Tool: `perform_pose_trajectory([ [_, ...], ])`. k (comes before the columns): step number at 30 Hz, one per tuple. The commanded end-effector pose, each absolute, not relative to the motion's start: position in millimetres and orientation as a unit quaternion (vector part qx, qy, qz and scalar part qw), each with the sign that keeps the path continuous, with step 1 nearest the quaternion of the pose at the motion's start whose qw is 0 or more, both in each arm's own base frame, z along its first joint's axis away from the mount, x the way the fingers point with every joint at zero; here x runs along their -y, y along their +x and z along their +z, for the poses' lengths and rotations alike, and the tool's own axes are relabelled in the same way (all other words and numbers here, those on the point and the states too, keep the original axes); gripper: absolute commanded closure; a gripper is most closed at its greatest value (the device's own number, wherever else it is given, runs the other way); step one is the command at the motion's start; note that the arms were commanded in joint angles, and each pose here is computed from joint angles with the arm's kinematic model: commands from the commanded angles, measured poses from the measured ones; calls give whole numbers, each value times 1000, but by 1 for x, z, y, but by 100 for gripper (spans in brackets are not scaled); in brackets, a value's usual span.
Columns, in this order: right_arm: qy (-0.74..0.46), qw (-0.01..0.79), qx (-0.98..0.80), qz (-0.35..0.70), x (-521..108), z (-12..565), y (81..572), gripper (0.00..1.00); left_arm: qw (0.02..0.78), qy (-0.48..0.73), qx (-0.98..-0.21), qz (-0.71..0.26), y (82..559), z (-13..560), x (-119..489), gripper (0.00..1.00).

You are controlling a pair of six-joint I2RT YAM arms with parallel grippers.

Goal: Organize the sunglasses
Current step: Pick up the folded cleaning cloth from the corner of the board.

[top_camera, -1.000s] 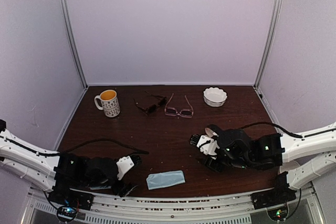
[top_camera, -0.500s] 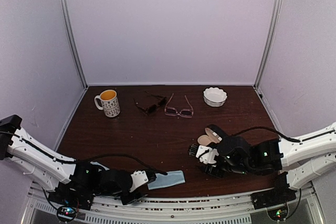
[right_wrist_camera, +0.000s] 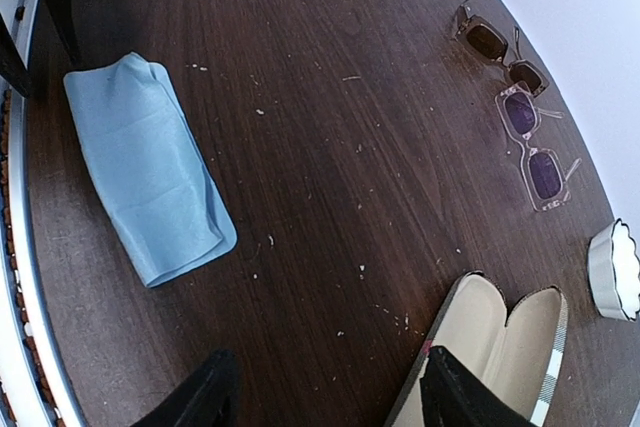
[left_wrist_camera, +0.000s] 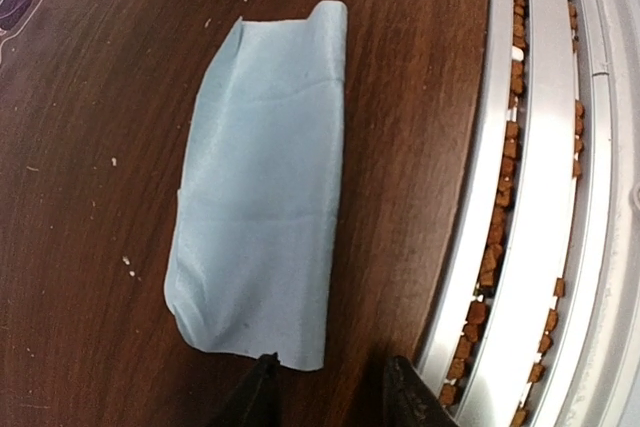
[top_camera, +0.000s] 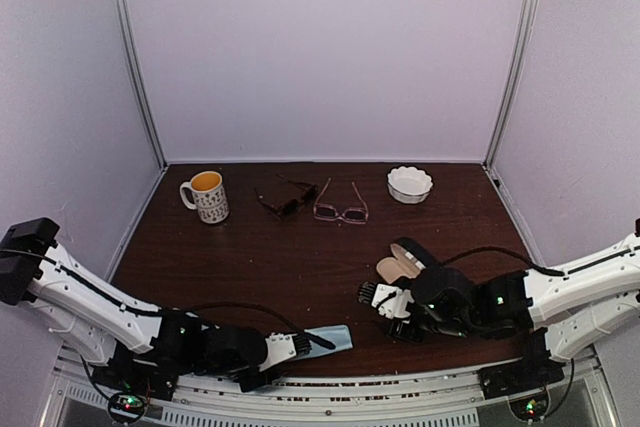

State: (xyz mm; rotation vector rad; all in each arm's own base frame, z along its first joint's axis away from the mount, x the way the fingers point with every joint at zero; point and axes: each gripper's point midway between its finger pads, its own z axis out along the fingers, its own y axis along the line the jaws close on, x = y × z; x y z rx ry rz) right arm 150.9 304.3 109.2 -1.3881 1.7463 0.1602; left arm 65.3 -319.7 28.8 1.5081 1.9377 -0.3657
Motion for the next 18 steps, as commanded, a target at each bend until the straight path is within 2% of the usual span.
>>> perform_pose_trajectory([
  [1,-553,445,-701,65,-305,107,151,36,341,576,-729,-145,67,36,336,64],
  [10,-569,447,-687,68,-305,107,147,36,329,565,-746,-126,77,25,330,69],
  [16,-583,448,-673,83,-306,110,141,33,319,555,-761,-107,86,18,326,77],
  [18,-588,447,-667,95,-307,110,136,32,320,553,-762,-106,87,19,325,82],
])
